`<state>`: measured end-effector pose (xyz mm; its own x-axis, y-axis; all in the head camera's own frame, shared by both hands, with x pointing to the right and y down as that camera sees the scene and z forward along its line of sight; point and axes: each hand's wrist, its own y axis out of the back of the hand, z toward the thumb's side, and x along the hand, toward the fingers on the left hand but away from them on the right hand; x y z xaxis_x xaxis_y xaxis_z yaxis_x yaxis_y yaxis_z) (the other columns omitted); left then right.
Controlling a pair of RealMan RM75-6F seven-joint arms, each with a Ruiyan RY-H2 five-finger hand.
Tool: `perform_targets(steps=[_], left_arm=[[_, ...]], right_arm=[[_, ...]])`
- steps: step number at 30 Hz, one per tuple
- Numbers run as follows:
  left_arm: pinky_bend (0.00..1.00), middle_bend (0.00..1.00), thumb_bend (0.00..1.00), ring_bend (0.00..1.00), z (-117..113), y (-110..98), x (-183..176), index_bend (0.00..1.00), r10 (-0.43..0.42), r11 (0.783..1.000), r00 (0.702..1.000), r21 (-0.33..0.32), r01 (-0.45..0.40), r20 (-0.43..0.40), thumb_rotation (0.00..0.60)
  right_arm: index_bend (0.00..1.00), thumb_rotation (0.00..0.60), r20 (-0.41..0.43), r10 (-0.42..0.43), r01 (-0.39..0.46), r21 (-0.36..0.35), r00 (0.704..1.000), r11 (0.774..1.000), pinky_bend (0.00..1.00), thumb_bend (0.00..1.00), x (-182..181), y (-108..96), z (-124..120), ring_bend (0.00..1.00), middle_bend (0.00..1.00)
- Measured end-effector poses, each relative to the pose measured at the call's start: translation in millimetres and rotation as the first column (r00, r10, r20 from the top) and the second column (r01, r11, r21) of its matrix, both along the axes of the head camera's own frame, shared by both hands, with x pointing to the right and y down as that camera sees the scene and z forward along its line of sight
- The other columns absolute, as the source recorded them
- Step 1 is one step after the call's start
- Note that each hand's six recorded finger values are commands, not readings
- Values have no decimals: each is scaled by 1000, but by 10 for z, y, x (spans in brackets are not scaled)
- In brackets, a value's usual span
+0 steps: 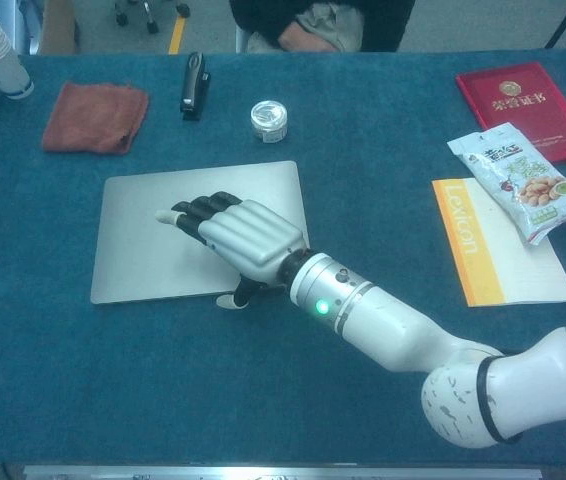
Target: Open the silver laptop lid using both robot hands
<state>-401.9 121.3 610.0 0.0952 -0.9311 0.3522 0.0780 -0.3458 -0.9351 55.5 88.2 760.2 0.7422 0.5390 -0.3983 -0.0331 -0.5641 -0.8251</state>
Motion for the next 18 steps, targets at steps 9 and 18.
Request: perform_targets(steps=[9,18], left_arm=[[0,0,226,0,-10,7,-31,0,-4,1000,1000,7,4,0,600],[0,0,226,0,-9,-15,-64,0,-7,1000,1000,15,7,1,600]], right_arm=[[0,600,-40,10,-9,10,999,1000,64,130,-79,-37,157,1,58],[0,600,-44,22,-21,9,999,1000,64,129,-189,-72,232,1,58]])
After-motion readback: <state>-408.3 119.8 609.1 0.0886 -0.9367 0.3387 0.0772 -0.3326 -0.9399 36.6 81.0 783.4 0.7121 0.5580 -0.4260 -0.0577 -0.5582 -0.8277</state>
